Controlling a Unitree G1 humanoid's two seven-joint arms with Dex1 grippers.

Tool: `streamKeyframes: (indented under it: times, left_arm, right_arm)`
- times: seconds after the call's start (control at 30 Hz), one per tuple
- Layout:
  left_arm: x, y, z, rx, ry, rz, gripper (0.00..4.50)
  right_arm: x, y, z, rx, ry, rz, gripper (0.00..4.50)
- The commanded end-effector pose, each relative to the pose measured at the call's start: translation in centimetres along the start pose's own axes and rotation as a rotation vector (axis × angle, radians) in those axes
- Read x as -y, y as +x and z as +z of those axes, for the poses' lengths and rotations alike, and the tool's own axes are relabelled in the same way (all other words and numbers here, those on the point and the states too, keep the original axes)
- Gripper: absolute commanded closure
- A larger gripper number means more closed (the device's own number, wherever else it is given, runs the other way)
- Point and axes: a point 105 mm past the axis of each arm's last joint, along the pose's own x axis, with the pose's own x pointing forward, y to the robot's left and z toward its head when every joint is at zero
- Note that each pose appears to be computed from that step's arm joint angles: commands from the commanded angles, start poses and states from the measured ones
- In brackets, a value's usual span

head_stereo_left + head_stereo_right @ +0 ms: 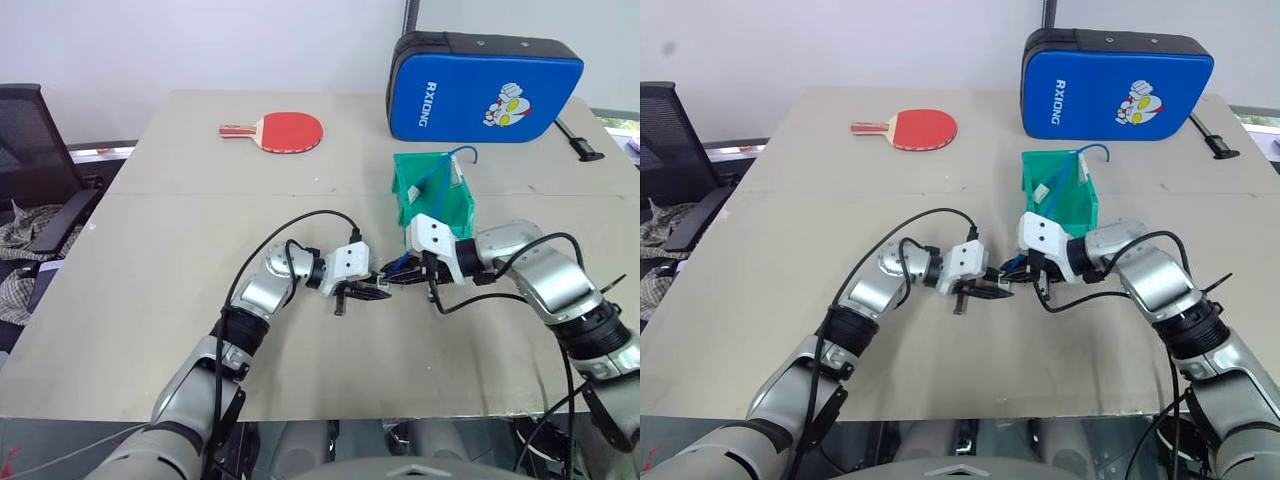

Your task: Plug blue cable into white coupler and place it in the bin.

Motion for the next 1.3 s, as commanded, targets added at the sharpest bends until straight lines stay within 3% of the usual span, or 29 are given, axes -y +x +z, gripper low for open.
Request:
streamKeyframes:
  times: [0.03,0.47,0.67,0.93,1.1,1.13,1.3]
  left_arm:
    - [0.0,0.4,1.3,0.034,0.042,-0.011,3.93]
    - [0.1,0.5,1.5,0.041,0.035,0.003,3.93]
    - [-0.1,0.7,1.7,0.042,0.046,0.001,3.93]
    - [-0.2,0.8,1.8,0.039,0.051,0.004,3.93]
    - [0.1,0.6,2.0,0.065,0.007,-0.014,3.93]
    - [0.1,0.5,2.1,0.067,0.000,-0.015,2.91]
    - [-0.1,-0.3,1.9,0.058,-0.035,0.031,0.84]
  right_arm:
    - [-0.9,1.3,-2.4,-0.109,0.058,0.068,4.50]
    - [-2.2,2.1,-5.7,-0.214,0.133,0.120,4.50]
    - [-2.0,2.7,-5.9,-0.225,0.152,0.128,4.50]
    - [-3.8,3.5,-8.1,-0.293,0.183,0.203,4.50]
    - [-3.2,3.4,-7.5,-0.237,0.191,0.159,4.50]
    - [-2.9,3.3,-7.1,-0.213,0.189,0.142,4.50]
    - [-1.0,1.8,-4.0,-0.005,0.196,0.013,4.50]
